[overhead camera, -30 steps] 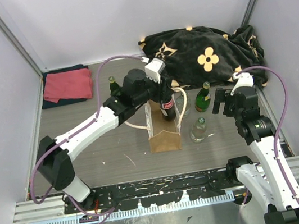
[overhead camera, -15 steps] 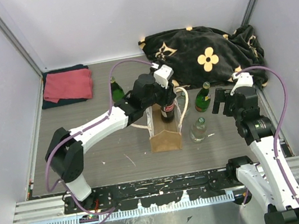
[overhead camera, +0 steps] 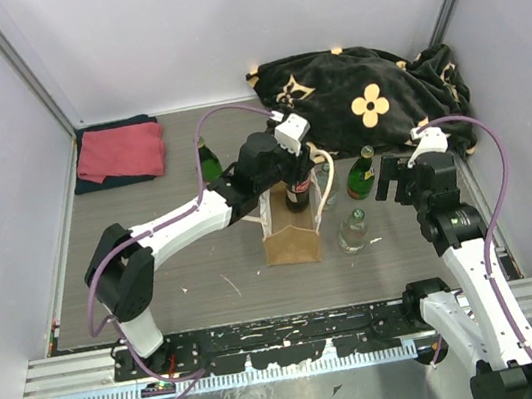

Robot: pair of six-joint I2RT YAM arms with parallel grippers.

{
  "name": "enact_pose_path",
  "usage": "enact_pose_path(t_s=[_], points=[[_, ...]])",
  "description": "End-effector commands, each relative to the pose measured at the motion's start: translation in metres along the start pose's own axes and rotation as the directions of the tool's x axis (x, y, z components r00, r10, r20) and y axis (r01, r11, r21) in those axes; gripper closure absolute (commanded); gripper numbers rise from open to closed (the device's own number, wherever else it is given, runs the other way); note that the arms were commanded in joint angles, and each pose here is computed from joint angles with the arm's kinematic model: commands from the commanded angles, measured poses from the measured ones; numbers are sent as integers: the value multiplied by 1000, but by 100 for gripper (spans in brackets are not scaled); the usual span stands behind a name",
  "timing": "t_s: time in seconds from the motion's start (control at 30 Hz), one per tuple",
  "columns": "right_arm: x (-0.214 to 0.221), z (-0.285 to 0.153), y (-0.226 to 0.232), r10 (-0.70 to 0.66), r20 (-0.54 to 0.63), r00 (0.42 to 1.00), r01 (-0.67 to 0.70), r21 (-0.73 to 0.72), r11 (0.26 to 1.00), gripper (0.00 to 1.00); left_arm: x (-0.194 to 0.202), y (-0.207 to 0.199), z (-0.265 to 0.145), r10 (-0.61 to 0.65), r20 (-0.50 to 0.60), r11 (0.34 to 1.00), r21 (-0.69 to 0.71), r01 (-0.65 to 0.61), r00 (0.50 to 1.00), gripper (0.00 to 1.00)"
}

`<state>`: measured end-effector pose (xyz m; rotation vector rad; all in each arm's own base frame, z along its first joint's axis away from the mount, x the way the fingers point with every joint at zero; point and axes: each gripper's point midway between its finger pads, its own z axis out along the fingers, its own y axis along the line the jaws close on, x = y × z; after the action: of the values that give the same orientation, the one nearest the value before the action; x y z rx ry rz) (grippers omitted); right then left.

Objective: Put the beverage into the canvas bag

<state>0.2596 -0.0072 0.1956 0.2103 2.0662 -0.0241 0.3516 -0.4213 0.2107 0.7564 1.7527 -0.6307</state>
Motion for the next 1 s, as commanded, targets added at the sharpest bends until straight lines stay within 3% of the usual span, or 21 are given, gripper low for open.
enact_pose_path(t_s=[0.0,0.47,0.5,0.53,0.63,0.7,0.8,0.97], points=[[-14,2,2,-7,53,999,7,-12,1000,0,-69,-1,-4,-16,255,1000,-9,19,967,100],[-15,2,2,-3,55,998,3,-10,1000,0,-21,2,-1,-46,166,998,-24,51,985,100],[-14,2,2,-2,54,999,3,-10,1000,0,-20,3,-1,-46,160,998,-25,50,986,95],[-14,2,2,-2,54,999,3,-10,1000,0,-20,2,0,-46,157,998,-23,50,986,83],[-14,2,2,-4,53,999,5,-12,1000,0,-24,0,-2,-46,151,999,-9,48,987,37],[-14,2,3,-4,51,999,5,-14,1000,0,-29,-1,-4,-44,148,999,-9,46,988,21],[-14,2,3,-3,51,999,4,-16,1000,0,-37,-1,-9,-43,142,999,-11,45,989,9],[-14,0,3,-2,55,998,3,-16,1000,0,-49,-2,-23,-46,149,999,-10,48,988,4]])
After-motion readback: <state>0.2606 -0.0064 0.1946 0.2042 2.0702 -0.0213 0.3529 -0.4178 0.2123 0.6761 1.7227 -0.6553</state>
